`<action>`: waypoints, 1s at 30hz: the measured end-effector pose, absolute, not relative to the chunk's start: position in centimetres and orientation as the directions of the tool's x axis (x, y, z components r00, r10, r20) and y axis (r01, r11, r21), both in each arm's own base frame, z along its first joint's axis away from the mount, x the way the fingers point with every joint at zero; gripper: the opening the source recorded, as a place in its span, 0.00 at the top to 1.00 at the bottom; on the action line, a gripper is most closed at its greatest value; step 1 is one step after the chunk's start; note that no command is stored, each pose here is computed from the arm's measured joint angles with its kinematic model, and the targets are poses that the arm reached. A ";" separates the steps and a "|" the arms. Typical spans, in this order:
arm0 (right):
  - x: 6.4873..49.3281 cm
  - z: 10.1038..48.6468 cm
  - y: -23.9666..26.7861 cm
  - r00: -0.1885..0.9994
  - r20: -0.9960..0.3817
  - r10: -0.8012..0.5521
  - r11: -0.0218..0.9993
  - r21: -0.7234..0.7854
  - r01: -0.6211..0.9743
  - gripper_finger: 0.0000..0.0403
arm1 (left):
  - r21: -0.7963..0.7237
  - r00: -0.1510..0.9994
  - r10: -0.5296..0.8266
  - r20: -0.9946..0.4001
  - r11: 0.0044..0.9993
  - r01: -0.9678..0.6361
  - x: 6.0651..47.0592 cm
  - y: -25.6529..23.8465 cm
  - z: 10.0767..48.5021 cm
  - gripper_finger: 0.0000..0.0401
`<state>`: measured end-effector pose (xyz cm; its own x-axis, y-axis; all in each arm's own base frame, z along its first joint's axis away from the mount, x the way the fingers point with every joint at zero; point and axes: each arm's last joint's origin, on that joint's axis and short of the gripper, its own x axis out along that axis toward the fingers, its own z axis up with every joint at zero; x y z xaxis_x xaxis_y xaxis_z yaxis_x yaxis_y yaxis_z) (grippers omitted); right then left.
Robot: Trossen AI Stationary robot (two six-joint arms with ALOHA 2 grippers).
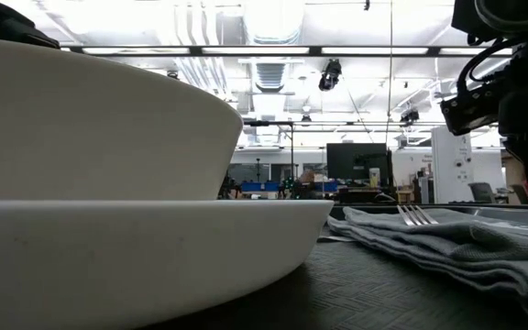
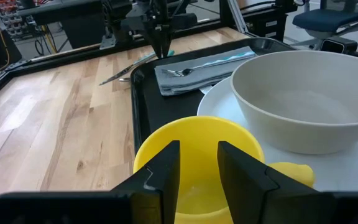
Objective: Set up tray
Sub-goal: Put the blue spoon on the gray napkin to the right of the white plate
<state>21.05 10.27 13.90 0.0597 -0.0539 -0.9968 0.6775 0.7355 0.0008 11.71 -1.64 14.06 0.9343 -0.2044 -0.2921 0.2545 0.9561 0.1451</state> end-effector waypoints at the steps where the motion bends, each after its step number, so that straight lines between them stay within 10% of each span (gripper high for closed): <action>1: 21.0 13.9 10.3 0.059 -0.997 -0.054 0.740 -0.001 0.672 0.84 | 0.145 0.934 -0.204 -0.292 0.956 0.254 11.7 -1.6 14.1 0.76; 20: 21.0 13.6 10.2 0.063 -0.995 -0.074 0.760 -0.015 0.650 0.74 | 0.145 0.934 -0.205 -0.292 0.956 0.255 11.7 -1.6 14.1 0.76; 30: 20.8 13.6 10.1 0.042 -0.997 -0.067 0.755 -0.023 0.655 0.87 | 0.145 0.934 -0.205 -0.292 0.956 0.255 11.7 -1.6 14.1 0.76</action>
